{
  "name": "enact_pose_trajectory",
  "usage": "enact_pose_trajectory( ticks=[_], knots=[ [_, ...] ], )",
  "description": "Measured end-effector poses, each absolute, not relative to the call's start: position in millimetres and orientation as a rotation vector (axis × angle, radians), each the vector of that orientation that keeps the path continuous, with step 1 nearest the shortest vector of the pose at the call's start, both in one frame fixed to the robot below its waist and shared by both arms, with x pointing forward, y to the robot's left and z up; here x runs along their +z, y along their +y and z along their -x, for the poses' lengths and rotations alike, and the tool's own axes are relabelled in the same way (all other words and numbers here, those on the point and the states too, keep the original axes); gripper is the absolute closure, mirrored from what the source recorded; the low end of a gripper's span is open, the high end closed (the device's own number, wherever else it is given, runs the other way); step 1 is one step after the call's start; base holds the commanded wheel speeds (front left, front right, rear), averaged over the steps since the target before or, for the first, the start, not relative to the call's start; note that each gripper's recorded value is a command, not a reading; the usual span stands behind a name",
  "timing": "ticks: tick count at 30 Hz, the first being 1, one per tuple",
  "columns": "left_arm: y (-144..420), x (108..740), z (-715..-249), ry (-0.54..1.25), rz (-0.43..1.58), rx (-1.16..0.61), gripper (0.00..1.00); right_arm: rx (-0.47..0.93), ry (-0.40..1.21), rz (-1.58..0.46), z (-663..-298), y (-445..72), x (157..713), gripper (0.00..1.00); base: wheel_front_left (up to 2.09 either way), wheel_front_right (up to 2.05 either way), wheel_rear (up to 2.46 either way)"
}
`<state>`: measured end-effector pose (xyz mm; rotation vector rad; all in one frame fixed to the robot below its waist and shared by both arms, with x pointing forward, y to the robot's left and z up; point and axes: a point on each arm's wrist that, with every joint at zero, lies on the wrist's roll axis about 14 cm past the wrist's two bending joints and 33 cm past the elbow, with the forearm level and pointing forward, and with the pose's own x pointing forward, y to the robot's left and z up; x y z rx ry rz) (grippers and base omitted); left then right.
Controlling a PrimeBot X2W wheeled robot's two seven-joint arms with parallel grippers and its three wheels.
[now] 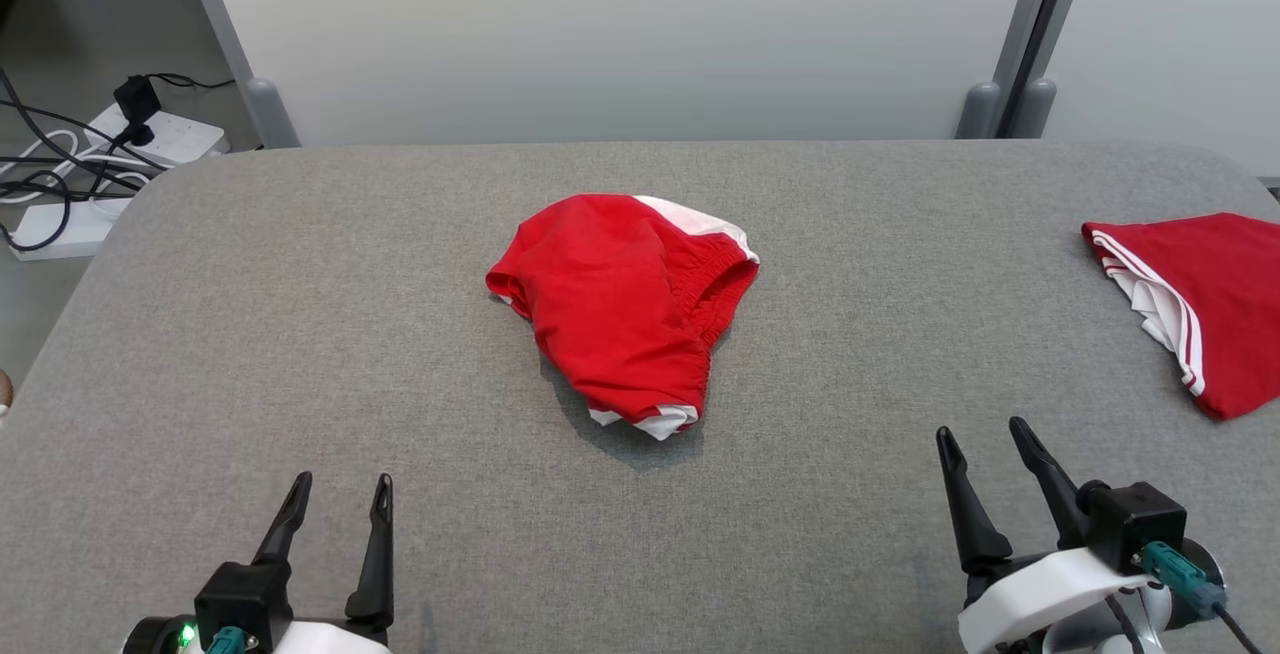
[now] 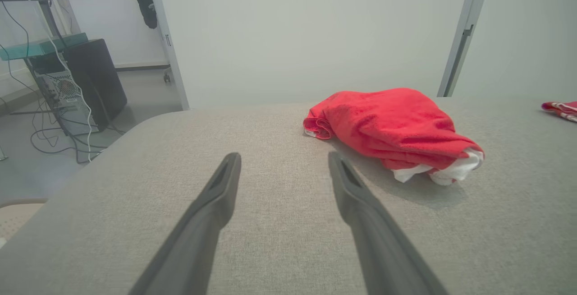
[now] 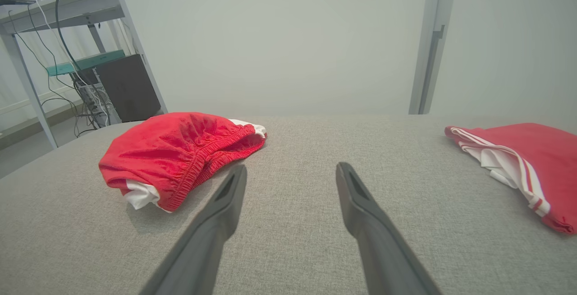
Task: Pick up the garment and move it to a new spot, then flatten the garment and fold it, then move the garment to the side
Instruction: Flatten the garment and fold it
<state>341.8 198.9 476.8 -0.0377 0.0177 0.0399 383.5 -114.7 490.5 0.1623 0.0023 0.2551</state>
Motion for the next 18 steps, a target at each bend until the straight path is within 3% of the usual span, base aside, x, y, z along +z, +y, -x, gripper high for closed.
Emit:
enact_pose_trajectory(
  ticks=[9,18],
  knots=[
    [208.6,477.1,-331.4,0.014,0.037,0.072,0.0,0.414,0.06,-0.144,-384.2,-68.7,476.2,0.0,0.0,0.0,0.0],
    [243.0,477.5,-307.3,0.016,0.038,0.194,0.0,0.548,0.145,-0.196,-420.4,-23.9,461.0,0.0,0.0,0.0,0.0]
  ],
)
